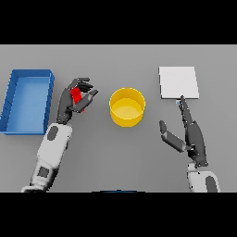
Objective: Pick up the red beaker and tilt it to pour out 1 green nut into yellow bowl. Pick up the yellow bowl and place it on the metallic measuring scale.
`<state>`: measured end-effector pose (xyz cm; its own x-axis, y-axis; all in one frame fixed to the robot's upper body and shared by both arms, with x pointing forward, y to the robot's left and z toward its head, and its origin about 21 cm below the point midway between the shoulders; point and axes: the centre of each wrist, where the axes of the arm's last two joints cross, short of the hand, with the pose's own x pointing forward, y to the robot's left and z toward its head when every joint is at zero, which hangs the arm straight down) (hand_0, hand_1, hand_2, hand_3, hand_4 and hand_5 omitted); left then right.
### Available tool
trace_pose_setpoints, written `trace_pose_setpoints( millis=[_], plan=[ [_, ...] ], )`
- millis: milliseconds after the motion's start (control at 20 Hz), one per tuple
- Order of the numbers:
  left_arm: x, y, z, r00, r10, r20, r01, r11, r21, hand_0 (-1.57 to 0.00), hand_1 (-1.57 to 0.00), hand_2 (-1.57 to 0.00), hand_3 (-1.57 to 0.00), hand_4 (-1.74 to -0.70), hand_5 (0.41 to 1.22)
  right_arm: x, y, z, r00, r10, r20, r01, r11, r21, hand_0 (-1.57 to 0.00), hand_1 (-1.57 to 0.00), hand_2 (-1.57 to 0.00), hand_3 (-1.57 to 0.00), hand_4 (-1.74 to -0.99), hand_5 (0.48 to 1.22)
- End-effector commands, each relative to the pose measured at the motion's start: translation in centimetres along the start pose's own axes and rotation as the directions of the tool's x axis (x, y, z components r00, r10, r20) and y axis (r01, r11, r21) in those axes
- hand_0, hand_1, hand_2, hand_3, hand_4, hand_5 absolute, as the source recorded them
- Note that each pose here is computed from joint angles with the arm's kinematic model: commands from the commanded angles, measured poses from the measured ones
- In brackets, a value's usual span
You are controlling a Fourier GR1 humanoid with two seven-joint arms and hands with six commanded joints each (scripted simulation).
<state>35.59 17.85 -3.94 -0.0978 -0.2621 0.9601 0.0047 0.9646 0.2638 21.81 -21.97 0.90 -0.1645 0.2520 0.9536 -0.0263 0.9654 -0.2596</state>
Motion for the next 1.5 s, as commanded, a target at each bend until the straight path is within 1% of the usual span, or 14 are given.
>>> trace_pose_setpoints(
  millis=[0, 100, 150, 200, 300, 450, 650, 800, 900, 1000, 1150, 1250, 1350, 1450],
  plan=[
    [0.1, -0.3, 0.0, 1.000, -0.002, 0.015, 0.002, 1.000, -0.004, -0.93, -0.95, -0.95, -0.76, -1.53, 0.990, -0.1, 0.0, -0.1, 1.000, 0.008, -0.004, -0.008, 1.000, 0.004, 0.00, 0.00, 0.00, 0.00, -1.241, 0.695],
    [-0.2, -0.7, 0.0, 0.998, 0.017, 0.052, -0.017, 1.000, -0.009, -1.16, -1.18, -1.17, -1.00, -1.60, 1.073, 0.0, 0.2, -0.4, 1.000, -0.005, 0.004, 0.005, 1.000, 0.001, 0.00, 0.00, 0.00, 0.00, -1.233, 0.688],
    [-0.2, -0.6, -0.1, 0.999, 0.019, 0.051, -0.019, 1.000, -0.007, -1.24, -1.25, -1.25, -1.11, -1.57, 1.103, 0.0, 0.2, -0.5, 1.000, -0.004, 0.003, 0.004, 1.000, 0.000, 0.00, 0.00, 0.00, 0.00, -1.233, 0.686],
    [-0.2, -0.5, -0.2, 0.998, 0.027, 0.052, -0.027, 1.000, 0.001, -1.31, -1.32, -1.32, -1.20, -1.61, 1.119, 0.0, -0.2, -0.3, 1.000, -0.003, 0.012, 0.003, 1.000, -0.002, 0.00, 0.00, 0.00, 0.00, -1.232, 0.685],
    [0.0, -0.8, -0.5, 0.999, 0.037, 0.037, -0.038, 0.999, 0.015, -1.40, -1.41, -1.41, -1.34, -1.65, 1.127, -0.3, 0.0, -0.7, 1.000, 0.003, -0.008, -0.003, 1.000, 0.000, 0.00, 0.00, 0.00, 0.00, -1.207, 0.677],
    [1.2, -0.1, -1.3, 0.998, 0.020, 0.060, -0.022, 0.999, 0.026, -1.49, -1.49, -1.49, -1.45, -1.70, 1.127, -0.1, 0.4, -0.9, 1.000, 0.014, 0.016, -0.014, 1.000, -0.003, 0.00, 0.00, 0.00, 0.00, -1.175, 0.667],
    [3.6, 0.8, -1.8, 0.990, -0.072, 0.124, 0.073, 0.997, -0.003, -1.54, -1.54, -1.54, -1.52, -1.72, 1.127, -0.3, 0.5, -0.7, 0.998, 0.057, 0.004, -0.057, 0.998, -0.005, 0.00, 0.00, 0.00, 0.00, -1.116, 0.656],
    [5.8, 1.7, -2.6, 0.950, -0.249, 0.187, 0.266, 0.961, -0.072, -1.55, -1.55, -1.55, -1.55, -1.73, 1.137, -0.5, 0.3, -0.6, 0.998, 0.067, 0.017, -0.067, 0.998, -0.009, 0.00, 0.00, 0.00, 0.00, -1.101, 0.658],
    [7.4, 1.9, -3.1, 0.893, -0.388, 0.227, 0.420, 0.900, -0.119, -1.56, -1.56, -1.56, -1.55, -1.74, 1.136, -0.6, 0.1, -0.4, 0.997, 0.078, 0.017, -0.078, 0.997, -0.001, 0.00, 0.00, 0.00, 0.00, -1.092, 0.661],
    [8.2, 1.5, -3.2, 0.864, -0.441, 0.243, 0.483, 0.863, -0.149, -1.56, -1.56, -1.56, -1.55, -1.74, 1.127, -0.4, 0.0, -0.4, 0.998, 0.058, 0.033, -0.058, 0.998, -0.003, 0.00, 0.00, 0.00, 0.00, -1.092, 0.667],
    [8.6, 0.8, -3.1, 0.841, -0.474, 0.261, 0.524, 0.833, -0.177, -1.56, -1.56, -1.56, -1.55, -1.74, 1.136, -0.1, -0.1, -0.6, 0.997, 0.070, 0.017, -0.070, 0.998, 0.001, 0.00, 0.00, 0.00, 0.00, -1.092, 0.664],
    [9.7, 0.4, -3.7, 0.773, -0.565, 0.288, 0.625, 0.757, -0.194, -1.56, -1.56, -1.56, -1.56, -1.74, 1.149, -0.4, 0.2, -0.2, 0.998, 0.058, 0.016, -0.059, 0.998, 0.008, 0.00, 0.00, 0.00, 0.00, -1.096, 0.670],
    [11.4, 0.0, -4.7, 0.659, -0.669, 0.345, 0.748, 0.632, -0.204, -1.57, -1.57, -1.57, -1.56, -1.74, 1.153, -0.1, 0.2, -0.5, 0.998, 0.053, 0.023, -0.053, 0.999, 0.010, 0.00, 0.00, 0.00, 0.00, -1.069, 0.685],
    [12.4, -1.1, -5.3, 0.531, -0.729, 0.432, 0.845, 0.489, -0.215, -1.57, -1.57, -1.57, -1.57, -1.74, 1.177, -0.1, 0.3, -0.3, 0.997, 0.065, 0.035, -0.066, 0.998, 0.019, 0.00, 0.00, 0.00, 0.00, -1.056, 0.692]
  ],
)
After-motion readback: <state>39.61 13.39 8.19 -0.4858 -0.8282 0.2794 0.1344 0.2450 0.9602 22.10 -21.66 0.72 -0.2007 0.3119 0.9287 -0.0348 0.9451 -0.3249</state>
